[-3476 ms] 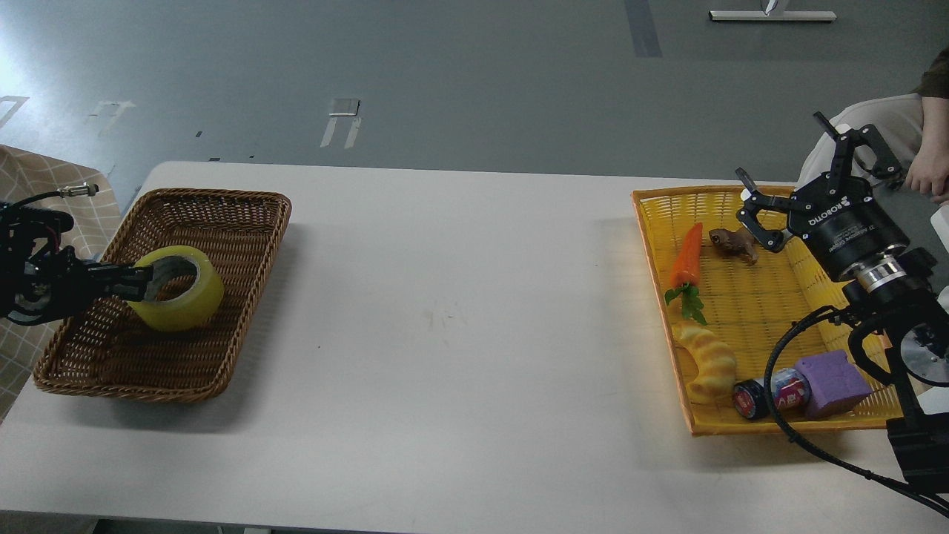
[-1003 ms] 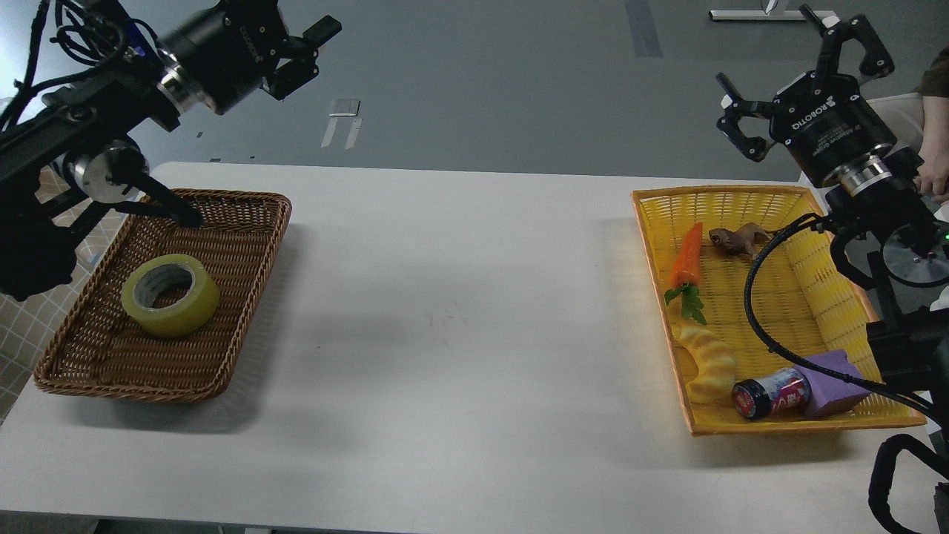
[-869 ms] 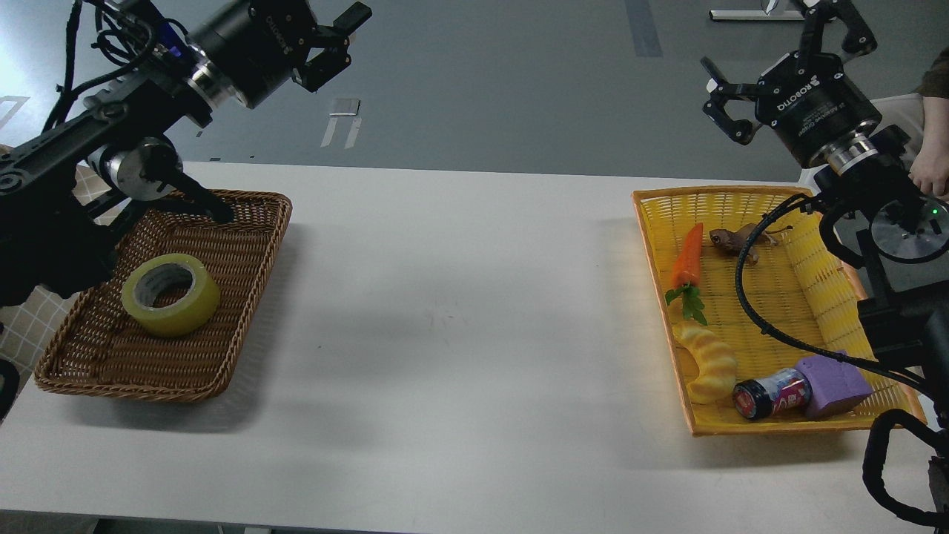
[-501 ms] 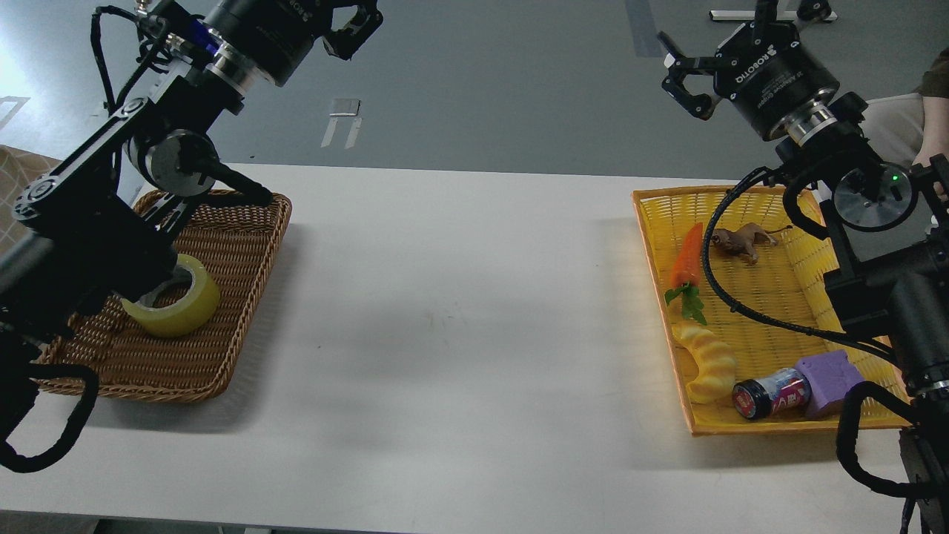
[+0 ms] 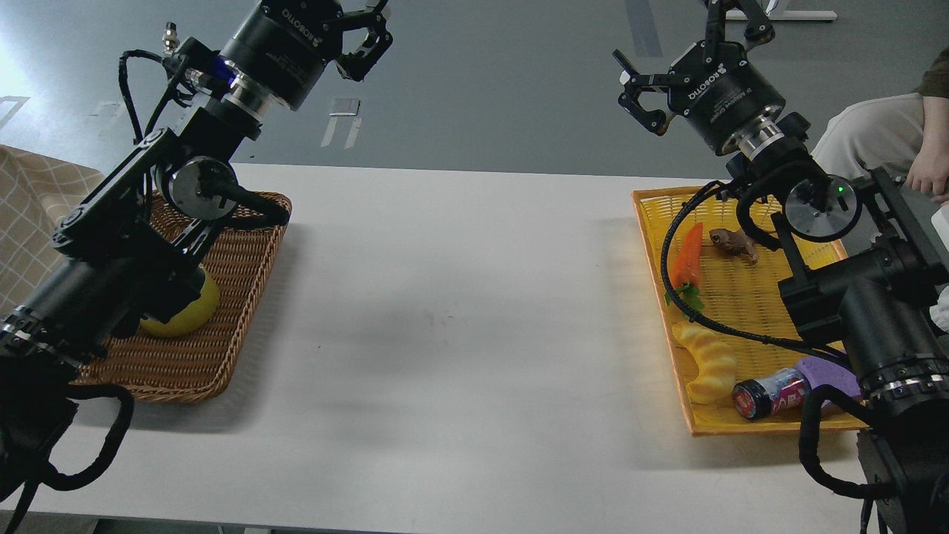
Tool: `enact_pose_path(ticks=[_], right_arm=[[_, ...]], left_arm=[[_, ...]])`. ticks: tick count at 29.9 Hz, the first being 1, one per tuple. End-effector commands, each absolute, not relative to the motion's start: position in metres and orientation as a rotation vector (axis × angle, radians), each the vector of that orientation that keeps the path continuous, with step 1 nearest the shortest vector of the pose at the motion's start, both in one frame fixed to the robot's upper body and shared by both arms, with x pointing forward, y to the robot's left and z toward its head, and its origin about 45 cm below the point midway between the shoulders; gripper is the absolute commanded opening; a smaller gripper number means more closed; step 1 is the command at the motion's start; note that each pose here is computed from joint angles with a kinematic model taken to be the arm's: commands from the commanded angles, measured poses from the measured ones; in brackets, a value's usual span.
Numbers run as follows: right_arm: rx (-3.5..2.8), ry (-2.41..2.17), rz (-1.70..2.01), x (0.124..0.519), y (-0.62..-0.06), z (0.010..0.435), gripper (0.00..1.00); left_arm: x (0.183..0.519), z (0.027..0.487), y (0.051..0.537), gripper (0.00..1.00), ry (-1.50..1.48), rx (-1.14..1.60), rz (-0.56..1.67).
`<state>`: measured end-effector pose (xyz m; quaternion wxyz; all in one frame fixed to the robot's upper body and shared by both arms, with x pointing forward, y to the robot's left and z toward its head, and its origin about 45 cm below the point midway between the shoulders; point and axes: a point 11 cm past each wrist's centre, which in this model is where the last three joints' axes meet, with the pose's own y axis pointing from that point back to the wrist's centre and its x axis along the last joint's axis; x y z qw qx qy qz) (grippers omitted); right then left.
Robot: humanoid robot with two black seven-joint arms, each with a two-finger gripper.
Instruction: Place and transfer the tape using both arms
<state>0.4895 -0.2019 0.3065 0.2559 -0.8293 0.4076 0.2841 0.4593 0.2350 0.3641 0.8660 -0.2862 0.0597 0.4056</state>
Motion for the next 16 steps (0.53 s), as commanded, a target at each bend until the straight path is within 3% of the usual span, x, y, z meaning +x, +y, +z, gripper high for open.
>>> enact_pose_path(ticks=[1,16], right_arm=[[-2.243,1.101,0.784,0.489,-0.199,0.304,1.00],[-2.228,1.110,0.810,0.484,-0.202,0.292,1.00]], left_arm=[[0.463,0.351,0.239,0.98,0.150,-0.591,0.874],[0.466,0.327,0.230,0.98,0.224,-0.589,0.893]])
